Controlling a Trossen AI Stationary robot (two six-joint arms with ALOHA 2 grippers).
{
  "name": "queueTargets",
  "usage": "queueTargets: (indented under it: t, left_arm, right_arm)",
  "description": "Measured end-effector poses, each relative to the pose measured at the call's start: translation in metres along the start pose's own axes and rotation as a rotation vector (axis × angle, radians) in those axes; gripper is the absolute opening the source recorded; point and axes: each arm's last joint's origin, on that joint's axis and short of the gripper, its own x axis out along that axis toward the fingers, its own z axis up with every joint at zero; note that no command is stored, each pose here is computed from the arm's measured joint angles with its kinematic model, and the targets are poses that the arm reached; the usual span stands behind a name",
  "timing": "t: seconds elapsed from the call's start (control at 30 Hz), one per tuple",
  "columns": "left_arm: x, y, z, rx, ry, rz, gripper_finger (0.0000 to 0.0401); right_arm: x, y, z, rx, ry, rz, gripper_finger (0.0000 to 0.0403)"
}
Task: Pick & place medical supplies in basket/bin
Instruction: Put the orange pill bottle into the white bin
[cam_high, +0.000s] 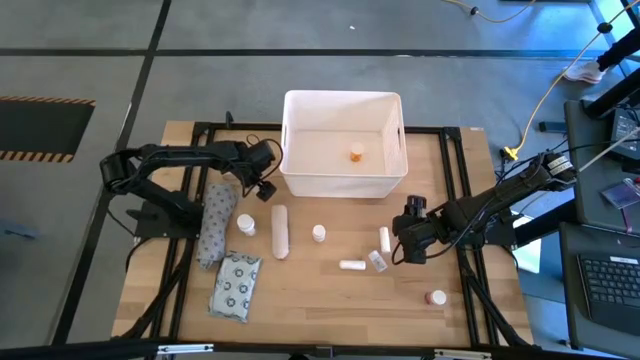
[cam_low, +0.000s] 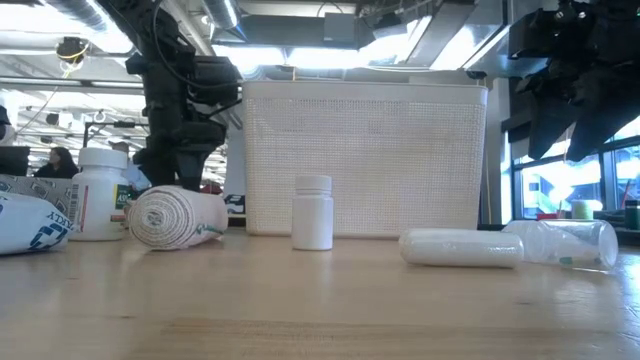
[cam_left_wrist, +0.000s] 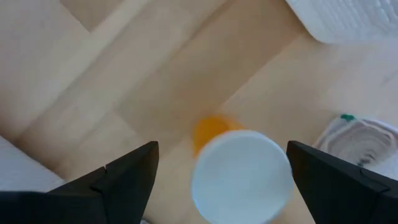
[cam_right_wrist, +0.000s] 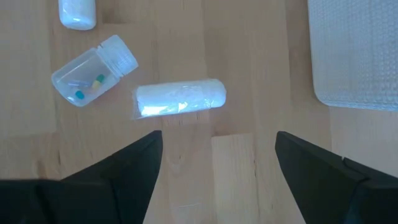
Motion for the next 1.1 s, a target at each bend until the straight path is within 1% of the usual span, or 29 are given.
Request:
queueTargets:
  t: [0.23, 0.33, 0.47, 0.77, 0.87, 0.97, 1.1]
  left_arm:
    - [0.0000, 0.0000, -0.0010, 0.001, 0.014, -0.007, 0.0344]
    - [0.0000, 0.0005, -0.0023, -0.001, 0.028, -0.003, 0.0336]
    - [0.0000, 0.0003, -0.0026, 0.000, 0.032, -0.010, 0.0312]
    - [0.0000, 0.0003, -0.0025, 0.002, 0.032, -0.010, 0.0231]
    - [-0.0001, 0.0003, -0.0022, 0.002, 0.028, -0.010, 0.0211]
    - [-0.0001, 0.0002, -0.0022, 0.003, 0.028, -0.011, 0.0204]
    - [-0.0002, 0.0000, -0.0023, 0.030, 0.031, -0.022, 0.0209]
  right_arm:
    - [0.0000, 0.0000, 0.0000, 0.000, 0.000, 0.000, 0.0313]
    - [0.0000, 0.0000, 0.0000, 0.000, 0.000, 0.000, 0.0313]
    - [0.0000, 0.0000, 0.0000, 0.000, 0.000, 0.000, 0.0313]
    - [0.0000, -0.0007, 0.0003, -0.001, -0.011, -0.025, 0.0313]
    - [0.0000, -0.0007, 0.0003, -0.003, -0.011, -0.025, 0.0313]
    - [0.0000, -0.0007, 0.0004, -0.012, -0.012, -0.025, 0.0313]
    - [0.0000, -0.0004, 0.0010, -0.020, -0.018, -0.022, 0.0313]
